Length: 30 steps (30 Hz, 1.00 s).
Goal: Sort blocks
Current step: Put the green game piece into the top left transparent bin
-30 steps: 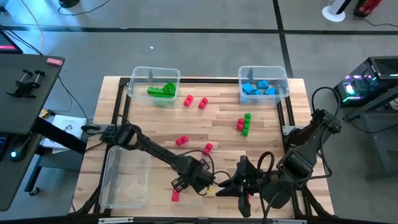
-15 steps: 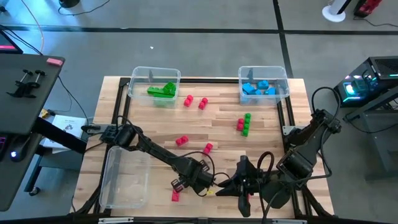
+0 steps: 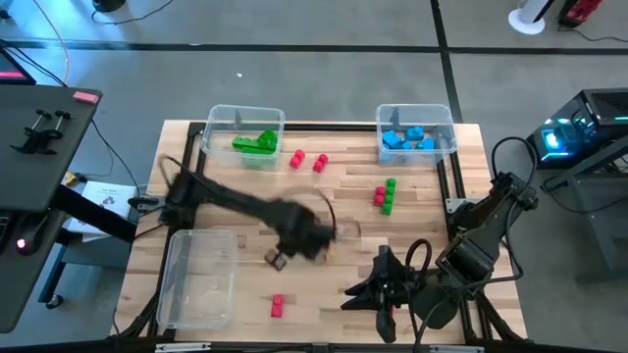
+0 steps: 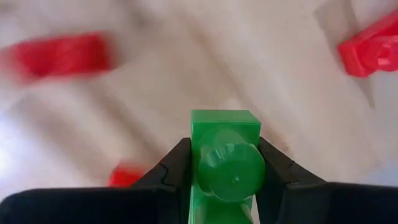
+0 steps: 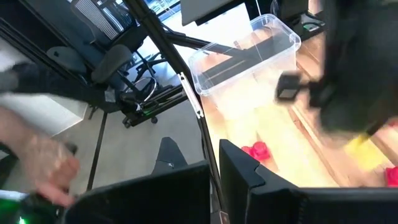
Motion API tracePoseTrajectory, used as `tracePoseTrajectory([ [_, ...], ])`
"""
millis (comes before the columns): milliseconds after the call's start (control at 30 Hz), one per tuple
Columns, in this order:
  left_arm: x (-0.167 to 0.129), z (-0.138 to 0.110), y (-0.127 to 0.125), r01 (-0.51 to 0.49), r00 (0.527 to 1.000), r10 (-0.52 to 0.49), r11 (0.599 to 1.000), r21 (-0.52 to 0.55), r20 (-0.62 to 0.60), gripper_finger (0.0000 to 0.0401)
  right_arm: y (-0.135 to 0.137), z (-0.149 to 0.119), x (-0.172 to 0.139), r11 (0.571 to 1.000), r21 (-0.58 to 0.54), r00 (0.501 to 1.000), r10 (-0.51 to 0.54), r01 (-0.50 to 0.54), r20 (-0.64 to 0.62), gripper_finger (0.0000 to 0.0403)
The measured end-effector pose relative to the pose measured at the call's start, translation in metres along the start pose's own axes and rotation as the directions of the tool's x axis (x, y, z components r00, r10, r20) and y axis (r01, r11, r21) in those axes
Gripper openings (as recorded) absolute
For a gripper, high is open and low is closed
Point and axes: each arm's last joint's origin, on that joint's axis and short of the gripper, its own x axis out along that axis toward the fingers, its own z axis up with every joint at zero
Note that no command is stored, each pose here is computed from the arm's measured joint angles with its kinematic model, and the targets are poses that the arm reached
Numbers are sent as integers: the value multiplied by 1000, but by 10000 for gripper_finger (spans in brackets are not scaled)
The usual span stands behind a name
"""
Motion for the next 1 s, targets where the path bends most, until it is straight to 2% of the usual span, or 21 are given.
tracePoseTrajectory([
  [133, -64, -60, 30, -95, 979, 126, 978, -187, 159, 88, 0, 0, 0, 1000, -3, 1000, 0, 0, 0, 0],
  [233, -99, -119, 51, -160, 924, 277, 907, -389, 264, 88, 0, 0, 0, 1000, -4, 1000, 0, 0, 0, 0],
  [300, -117, -159, 61, -195, 859, 407, 821, -537, 311, 88, 0, 0, 0, 1000, -5, 1000, -4, 4, 5, 0],
  [367, -128, -196, 64, -213, 787, 532, 711, -671, 314, 88, 0, 0, 0, 1000, -5, 1000, -12, 12, 16, 0],
  [433, -133, -226, 65, -241, 721, 640, 592, -769, 266, 91, -1, 1, 0, 1000, -4, 999, -29, 29, 36, 0],
  [533, -126, -260, 70, -305, 646, 753, 405, -862, 125, 102, -3, 3, 1, 999, 3, 996, -54, 54, 64, 0],
  [633, -113, -283, 77, -333, 614, 789, 252, -909, -6, 111, -5, 7, 3, 997, 28, 993, -79, 77, 90, 0],
  [700, -102, -293, 83, -346, 632, 770, 181, -921, -86, 116, -7, 10, 5, 996, 52, 991, -84, 79, 102, 0],
  [767, -94, -300, 89, -353, 650, 747, 136, -926, -139, 124, -10, 15, 8, 993, 81, 989, -91, 82, 114, 0],
  [833, -92, -304, 92, -344, 658, 737, 109, -933, -157, 138, -14, 19, 12, 991, 102, 987, -104, 91, 125, 0],
  [1000, -92, -308, 94, -319, 665, 732, 95, -943, -151, 189, -28, 34, 22, 980, 146, 975, -159, 137, 156, 0],
])
